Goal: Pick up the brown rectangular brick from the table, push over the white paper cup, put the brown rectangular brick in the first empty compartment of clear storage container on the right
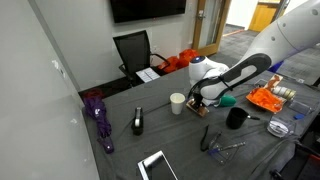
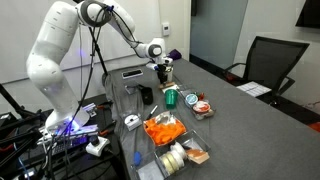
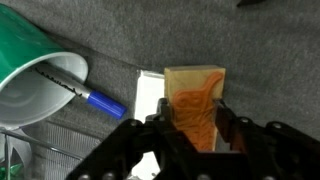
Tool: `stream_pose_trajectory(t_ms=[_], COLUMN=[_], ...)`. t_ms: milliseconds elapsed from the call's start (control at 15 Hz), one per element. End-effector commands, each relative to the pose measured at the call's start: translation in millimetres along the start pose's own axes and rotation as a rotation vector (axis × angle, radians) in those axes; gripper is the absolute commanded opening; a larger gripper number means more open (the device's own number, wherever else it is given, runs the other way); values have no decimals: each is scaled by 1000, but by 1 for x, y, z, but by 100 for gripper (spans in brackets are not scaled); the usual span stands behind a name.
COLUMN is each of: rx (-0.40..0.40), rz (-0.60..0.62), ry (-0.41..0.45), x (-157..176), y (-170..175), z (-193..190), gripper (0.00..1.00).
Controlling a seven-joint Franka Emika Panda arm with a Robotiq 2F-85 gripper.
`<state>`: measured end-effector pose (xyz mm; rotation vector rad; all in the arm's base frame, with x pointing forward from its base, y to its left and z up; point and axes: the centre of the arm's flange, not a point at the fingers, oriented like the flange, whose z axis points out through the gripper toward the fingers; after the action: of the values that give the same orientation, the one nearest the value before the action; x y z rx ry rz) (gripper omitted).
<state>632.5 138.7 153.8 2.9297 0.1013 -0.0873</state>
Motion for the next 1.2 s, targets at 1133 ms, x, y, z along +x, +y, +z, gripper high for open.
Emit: stream_pose_trajectory(t_ms=[1133], rx=[17], rz=[155], ry=[-56], x=[-92], y=[101], z=[-216], gripper=[22])
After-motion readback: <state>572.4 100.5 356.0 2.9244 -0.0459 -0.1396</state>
